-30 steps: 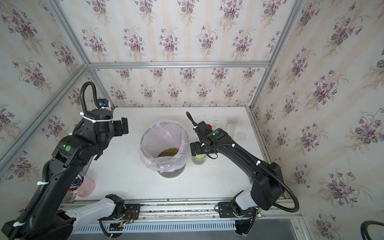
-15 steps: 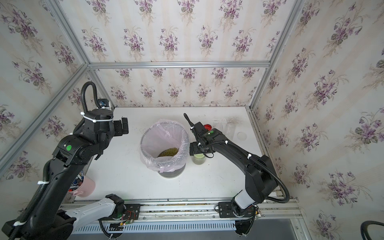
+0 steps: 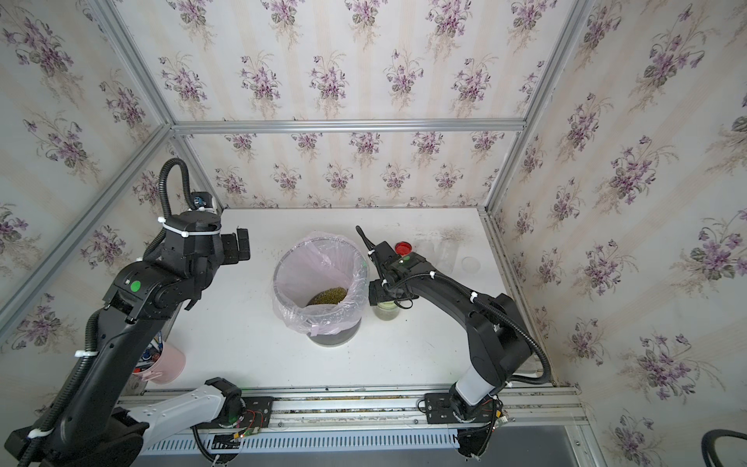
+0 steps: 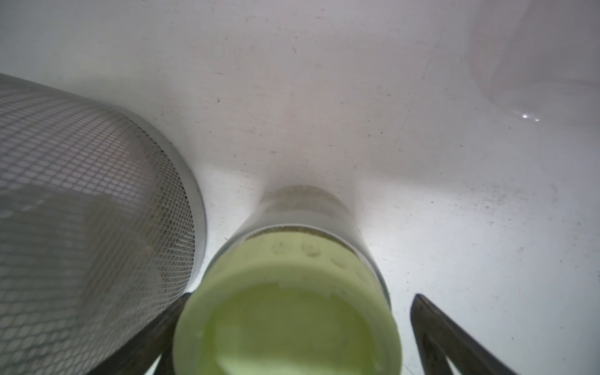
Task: Empty moldy mung beans from jars
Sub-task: Pick up the jar from the center of the board.
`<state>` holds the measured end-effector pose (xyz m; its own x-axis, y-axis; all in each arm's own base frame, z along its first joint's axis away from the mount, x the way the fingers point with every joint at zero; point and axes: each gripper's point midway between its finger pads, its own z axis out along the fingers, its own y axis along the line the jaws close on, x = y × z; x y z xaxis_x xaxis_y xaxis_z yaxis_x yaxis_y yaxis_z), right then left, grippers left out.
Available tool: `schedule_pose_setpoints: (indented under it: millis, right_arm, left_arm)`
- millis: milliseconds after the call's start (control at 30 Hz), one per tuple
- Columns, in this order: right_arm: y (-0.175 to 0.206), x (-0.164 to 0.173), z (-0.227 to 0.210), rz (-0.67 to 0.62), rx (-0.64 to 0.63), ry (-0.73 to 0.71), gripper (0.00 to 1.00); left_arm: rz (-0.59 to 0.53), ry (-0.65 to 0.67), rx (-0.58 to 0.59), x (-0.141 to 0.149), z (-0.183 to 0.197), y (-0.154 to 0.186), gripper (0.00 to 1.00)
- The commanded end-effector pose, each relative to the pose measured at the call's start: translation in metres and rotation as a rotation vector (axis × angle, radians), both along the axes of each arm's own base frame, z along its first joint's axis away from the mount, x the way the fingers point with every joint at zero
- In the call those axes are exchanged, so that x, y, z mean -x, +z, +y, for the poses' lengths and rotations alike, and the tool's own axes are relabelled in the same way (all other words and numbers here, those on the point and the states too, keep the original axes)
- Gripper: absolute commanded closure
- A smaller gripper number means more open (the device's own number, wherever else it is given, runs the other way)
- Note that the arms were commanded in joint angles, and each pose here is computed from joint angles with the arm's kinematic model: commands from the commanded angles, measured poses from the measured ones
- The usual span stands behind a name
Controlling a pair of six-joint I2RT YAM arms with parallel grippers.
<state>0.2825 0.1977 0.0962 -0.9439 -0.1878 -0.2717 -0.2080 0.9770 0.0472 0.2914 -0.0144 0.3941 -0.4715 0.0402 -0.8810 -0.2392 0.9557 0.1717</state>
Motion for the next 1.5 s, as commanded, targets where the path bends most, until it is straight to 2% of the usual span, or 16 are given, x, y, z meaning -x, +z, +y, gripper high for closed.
schedule_pose_setpoints:
  millis: [0,600,833,1467]
  right_arm:
    - [-0.002,-0.004,-0.002,-0.012,0.017,-0.016,0.01]
    - [-0.007,-0.01,-0.02,-0.018,0.052,-0.049,0.03]
    - [-0.002,-0.012,-0.013,-0.021,0.015,-0.04,0.03]
    - [-0.009,-0.009,-0.013,0.007,0.026,-0.029,0.08]
  left_arm:
    - [-0.027,0.017,0.017,-0.002,0.001,0.005,0.0]
    - [-0.028,0.013,0.016,-0.002,0.001,0.006,0.0]
    - [-0.026,0.004,0.022,-0.003,-0.001,0.005,0.0]
    - [-0.032,-0.014,0.023,-0.003,-0.003,0.005,0.0]
